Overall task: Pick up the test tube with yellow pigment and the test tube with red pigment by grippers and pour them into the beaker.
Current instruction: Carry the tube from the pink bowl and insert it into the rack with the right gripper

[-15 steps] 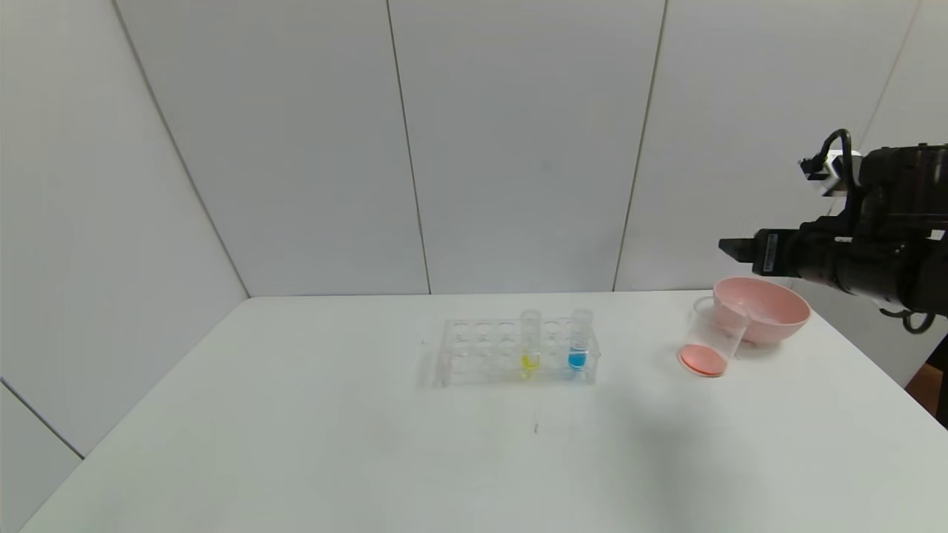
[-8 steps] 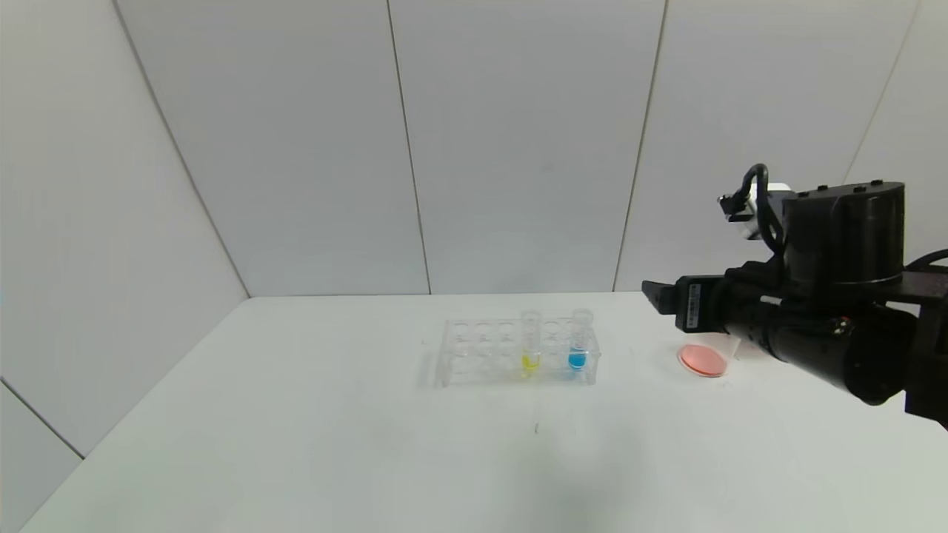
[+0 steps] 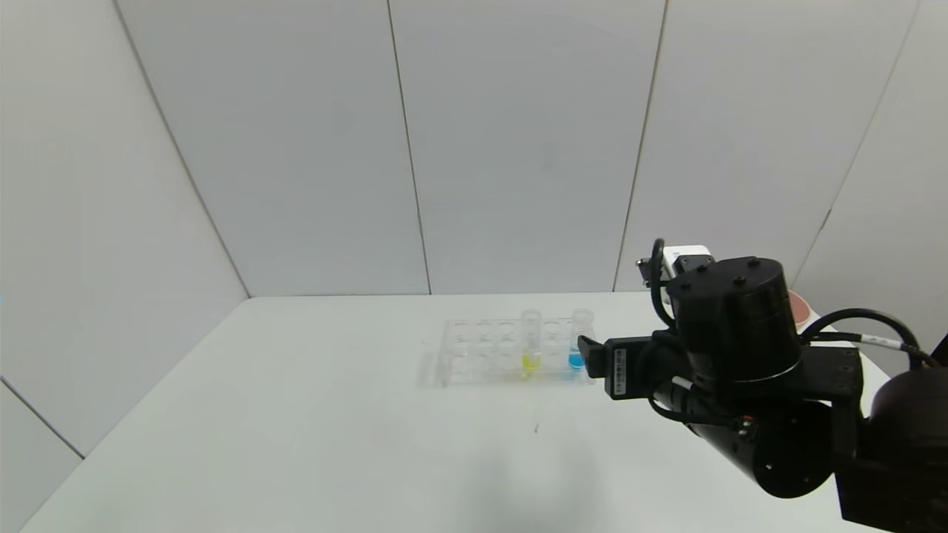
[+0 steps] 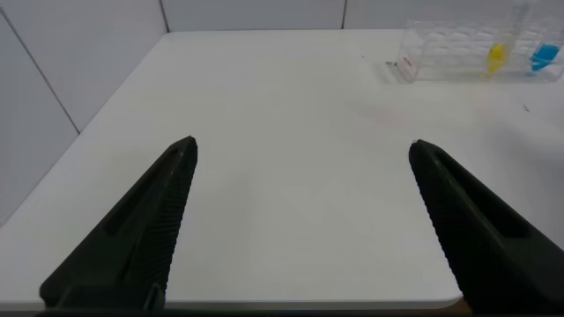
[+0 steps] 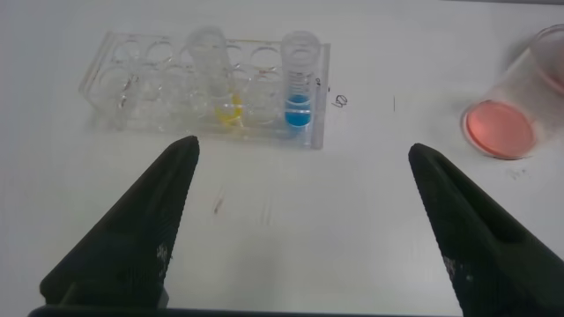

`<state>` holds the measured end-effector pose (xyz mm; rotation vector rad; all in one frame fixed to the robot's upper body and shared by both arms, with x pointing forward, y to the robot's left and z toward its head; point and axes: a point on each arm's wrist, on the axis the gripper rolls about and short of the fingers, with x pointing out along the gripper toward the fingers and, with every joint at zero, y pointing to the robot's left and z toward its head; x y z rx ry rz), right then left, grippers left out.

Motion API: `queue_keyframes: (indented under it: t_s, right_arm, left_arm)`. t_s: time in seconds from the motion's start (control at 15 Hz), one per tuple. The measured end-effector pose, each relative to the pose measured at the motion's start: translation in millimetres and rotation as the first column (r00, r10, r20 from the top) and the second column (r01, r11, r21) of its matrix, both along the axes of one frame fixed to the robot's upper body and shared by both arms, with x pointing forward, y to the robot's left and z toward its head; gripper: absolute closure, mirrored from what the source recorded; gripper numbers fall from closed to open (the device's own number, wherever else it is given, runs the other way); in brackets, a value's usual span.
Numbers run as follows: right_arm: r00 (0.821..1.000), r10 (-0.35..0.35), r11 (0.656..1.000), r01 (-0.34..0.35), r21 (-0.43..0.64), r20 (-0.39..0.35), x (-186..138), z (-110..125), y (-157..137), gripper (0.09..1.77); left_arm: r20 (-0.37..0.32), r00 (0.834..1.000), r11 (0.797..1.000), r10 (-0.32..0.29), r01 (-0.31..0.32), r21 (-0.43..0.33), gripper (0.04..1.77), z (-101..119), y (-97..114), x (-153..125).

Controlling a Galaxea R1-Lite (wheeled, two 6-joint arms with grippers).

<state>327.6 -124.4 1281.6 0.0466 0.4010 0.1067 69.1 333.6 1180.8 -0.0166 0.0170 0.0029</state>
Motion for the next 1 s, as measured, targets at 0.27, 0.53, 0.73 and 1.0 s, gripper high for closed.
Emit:
queue_keyframes:
  t_s: [0.27, 0.53, 0.73, 1.0]
  right_arm:
    - [1.000, -0.009, 0.999, 0.010, 0.032, -0.019, 15, -27, 20, 0.16]
    - [0.999, -0.013, 1.000, 0.014, 0.024, -0.032, 37, -49, 39, 0.16]
    - [0.999, -0.018, 1.000, 0.019, 0.021, -0.035, 51, -59, 50, 0.16]
    - [0.999, -0.020, 1.000, 0.021, 0.010, -0.039, 64, -69, 63, 0.16]
  left_arm:
    - [0.000, 1.000, 1.000, 0.000, 0.000, 0.000, 0.09, 0, 0, 0]
    - [0.000, 1.000, 1.000, 0.000, 0.000, 0.000, 0.09, 0, 0, 0]
    - [0.000, 1.000, 1.000, 0.000, 0.000, 0.000, 0.09, 0, 0, 0]
    - [0.000, 1.000, 1.000, 0.000, 0.000, 0.000, 0.09, 0, 0, 0]
